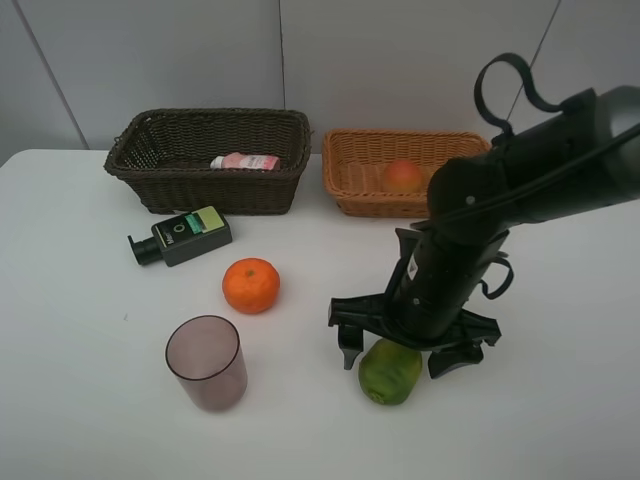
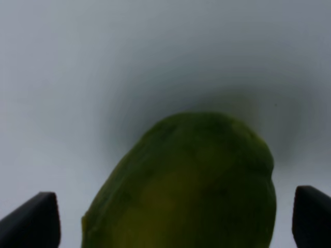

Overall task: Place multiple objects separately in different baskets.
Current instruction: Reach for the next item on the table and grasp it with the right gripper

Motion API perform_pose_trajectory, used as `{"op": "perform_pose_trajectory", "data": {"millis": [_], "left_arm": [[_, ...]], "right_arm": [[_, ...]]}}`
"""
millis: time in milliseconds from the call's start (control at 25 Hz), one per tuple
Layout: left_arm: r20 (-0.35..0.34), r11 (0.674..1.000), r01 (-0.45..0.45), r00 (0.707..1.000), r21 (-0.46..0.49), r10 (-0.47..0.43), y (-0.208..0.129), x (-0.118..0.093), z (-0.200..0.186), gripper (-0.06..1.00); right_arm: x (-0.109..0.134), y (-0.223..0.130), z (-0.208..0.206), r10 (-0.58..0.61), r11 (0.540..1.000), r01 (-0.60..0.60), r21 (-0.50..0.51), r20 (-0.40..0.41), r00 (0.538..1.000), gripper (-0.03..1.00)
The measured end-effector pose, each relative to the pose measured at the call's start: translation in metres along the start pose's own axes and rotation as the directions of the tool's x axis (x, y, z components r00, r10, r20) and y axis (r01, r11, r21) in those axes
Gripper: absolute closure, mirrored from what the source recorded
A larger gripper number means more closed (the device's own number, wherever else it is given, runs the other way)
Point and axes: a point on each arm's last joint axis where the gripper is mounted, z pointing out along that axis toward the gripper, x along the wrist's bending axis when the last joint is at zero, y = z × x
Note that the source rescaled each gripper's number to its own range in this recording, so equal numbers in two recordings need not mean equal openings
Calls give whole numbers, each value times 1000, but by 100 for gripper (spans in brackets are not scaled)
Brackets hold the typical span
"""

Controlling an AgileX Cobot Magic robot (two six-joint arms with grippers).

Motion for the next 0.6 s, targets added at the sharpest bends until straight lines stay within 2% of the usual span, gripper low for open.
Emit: {"op": "perform_pose_trajectory", "data": {"millis": [360, 400, 440, 560, 600], "left_arm": [[0, 1000, 0, 1000, 0, 0, 0, 0, 0, -1], [0, 1000, 0, 1000, 0, 0, 0, 0, 0, -1], [0, 1000, 0, 1000, 0, 0, 0, 0, 0, -1], [0, 1000, 0, 1000, 0, 0, 0, 0, 0, -1], [0, 1000, 0, 1000, 0, 0, 0, 0, 0, -1]], "right_arm": [[0, -1, 6, 15, 1000, -15, 23, 8, 1000, 4], [0, -1, 7, 17, 999, -17, 26, 10, 1000, 8], [0, -1, 8, 18, 999, -18, 29, 11, 1000, 17], [0, -1, 9, 21, 999, -22, 31, 11, 1000, 59], [0, -1, 9, 21, 999, -22, 31, 11, 1000, 59]]}}
